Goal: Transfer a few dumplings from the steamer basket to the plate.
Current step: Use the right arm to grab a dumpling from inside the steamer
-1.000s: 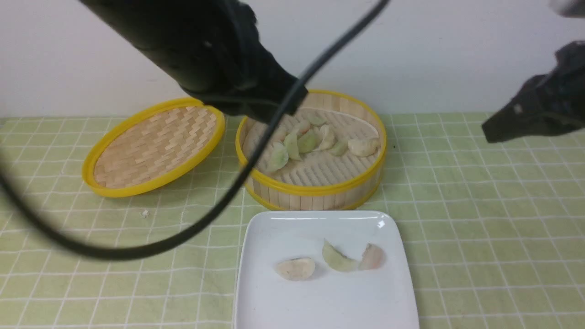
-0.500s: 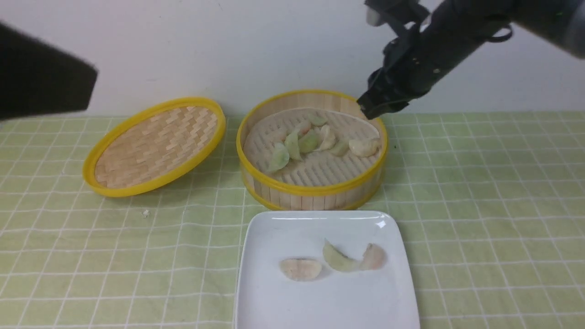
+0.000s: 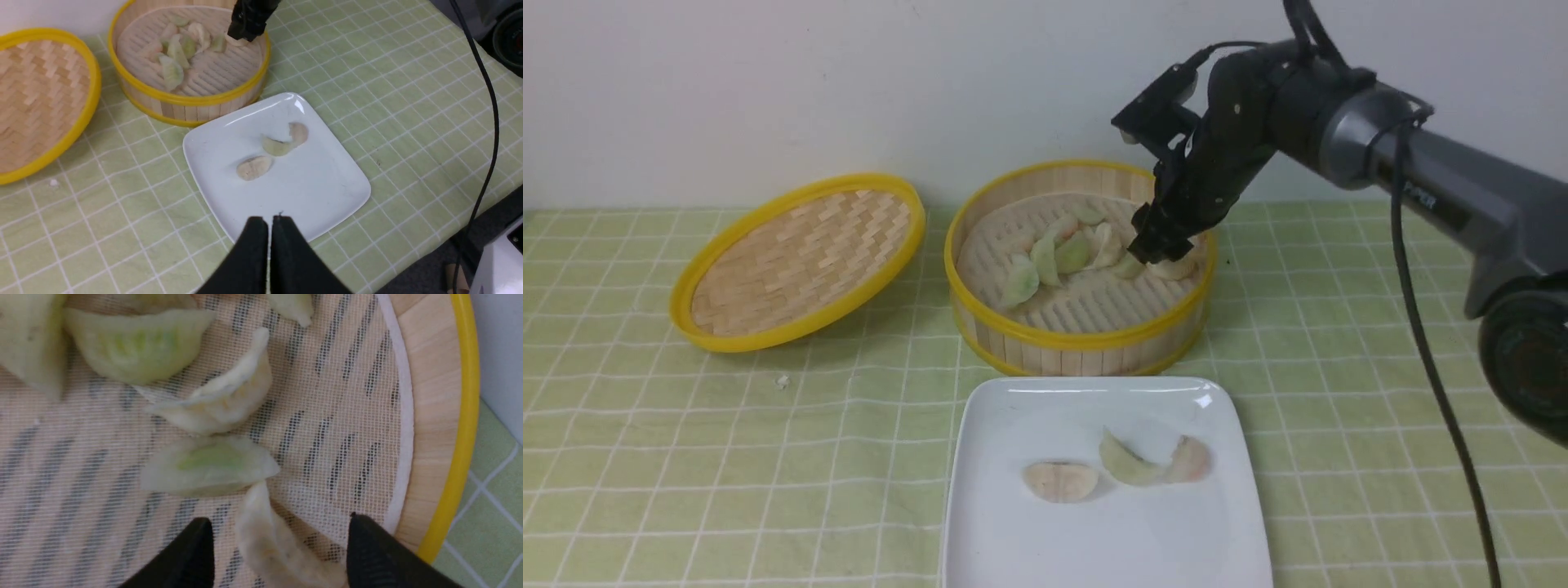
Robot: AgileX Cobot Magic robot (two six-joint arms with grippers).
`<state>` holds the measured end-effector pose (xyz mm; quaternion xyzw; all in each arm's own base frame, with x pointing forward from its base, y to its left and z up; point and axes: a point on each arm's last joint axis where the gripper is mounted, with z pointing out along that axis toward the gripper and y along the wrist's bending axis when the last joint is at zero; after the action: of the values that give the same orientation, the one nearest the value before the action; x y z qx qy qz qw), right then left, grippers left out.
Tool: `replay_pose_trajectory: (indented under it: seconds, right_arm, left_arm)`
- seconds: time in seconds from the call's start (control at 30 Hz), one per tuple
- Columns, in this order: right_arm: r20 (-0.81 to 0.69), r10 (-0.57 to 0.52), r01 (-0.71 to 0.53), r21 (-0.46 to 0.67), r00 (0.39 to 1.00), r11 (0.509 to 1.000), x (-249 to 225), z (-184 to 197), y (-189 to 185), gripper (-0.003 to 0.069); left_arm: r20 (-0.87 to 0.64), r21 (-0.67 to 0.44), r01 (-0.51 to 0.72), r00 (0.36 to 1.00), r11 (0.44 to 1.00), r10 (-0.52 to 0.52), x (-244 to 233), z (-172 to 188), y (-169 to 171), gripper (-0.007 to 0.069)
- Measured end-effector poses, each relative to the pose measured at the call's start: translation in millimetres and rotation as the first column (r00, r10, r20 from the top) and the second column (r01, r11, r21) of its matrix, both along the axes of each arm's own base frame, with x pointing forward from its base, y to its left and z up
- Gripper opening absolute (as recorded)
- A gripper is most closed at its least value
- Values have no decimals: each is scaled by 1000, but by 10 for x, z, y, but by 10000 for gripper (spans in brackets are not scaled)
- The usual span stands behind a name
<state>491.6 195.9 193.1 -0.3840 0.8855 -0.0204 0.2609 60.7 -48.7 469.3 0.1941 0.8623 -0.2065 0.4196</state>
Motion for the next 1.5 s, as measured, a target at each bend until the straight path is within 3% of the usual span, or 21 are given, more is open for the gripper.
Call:
replay_pose_trajectory:
  seconds: [0.27, 0.37, 0.4, 0.47, 0.57, 0.67, 0.8, 1.0, 1.07, 1.2, 1.33, 1.5]
  right_arm:
    - [-30, 3, -4, -23, 1000, 1000, 38, -264, 15, 395]
    - [-41, 3, -4, -28, 999, 1000, 30, -252, 20, 320]
    - [-50, 1, -3, -36, 999, 999, 26, -228, 14, 237]
    - [-58, -7, 5, -32, 998, 999, 24, -182, 16, 176]
    - [-92, -57, 55, -15, 994, 998, 2, -50, 21, 174]
    - [-104, -118, 122, 35, 988, 992, -29, 255, 24, 174]
    - [-53, -150, 157, 182, 987, 971, -157, 889, 39, 174]
    - [-70, -109, 128, 395, 992, 910, -642, 1662, 34, 174]
    - [-93, -79, 111, 404, 992, 908, -865, 1764, 31, 174]
    - [-150, -32, 86, 373, 988, 924, -1184, 1725, 39, 174]
    - [-303, -5, 97, 290, 953, 952, -1527, 1325, 22, 174]
    - [-468, -104, 214, 188, 877, 959, -1616, 611, -24, 174]
  left_arm:
    - [14, 19, -40, 999, 999, 40, 22, -1, 36, -6]
    - [13, 19, -40, 999, 999, 40, 23, -3, 35, -6]
    - [13, 20, -40, 999, 999, 40, 24, -4, 35, -6]
    - [13, 20, -40, 999, 999, 40, 24, -4, 35, -6]
    - [13, 20, -40, 999, 999, 40, 24, -4, 35, -6]
    - [15, 23, -44, 999, 999, 43, 26, -4, 39, -6]
    - [18, 27, -48, 999, 998, 48, 30, -4, 44, -6]
    - [21, 31, -52, 998, 998, 52, 33, -4, 48, -6]
    - [21, 32, -52, 998, 998, 52, 34, -6, 48, -6]
    - [14, 37, -52, 999, 998, 52, 42, -28, 42, -6]
    - [-1, 49, -51, 999, 997, 52, 61, -78, 29, -6]
    - [-29, 70, -50, 998, 996, 52, 94, -170, 7, -6]
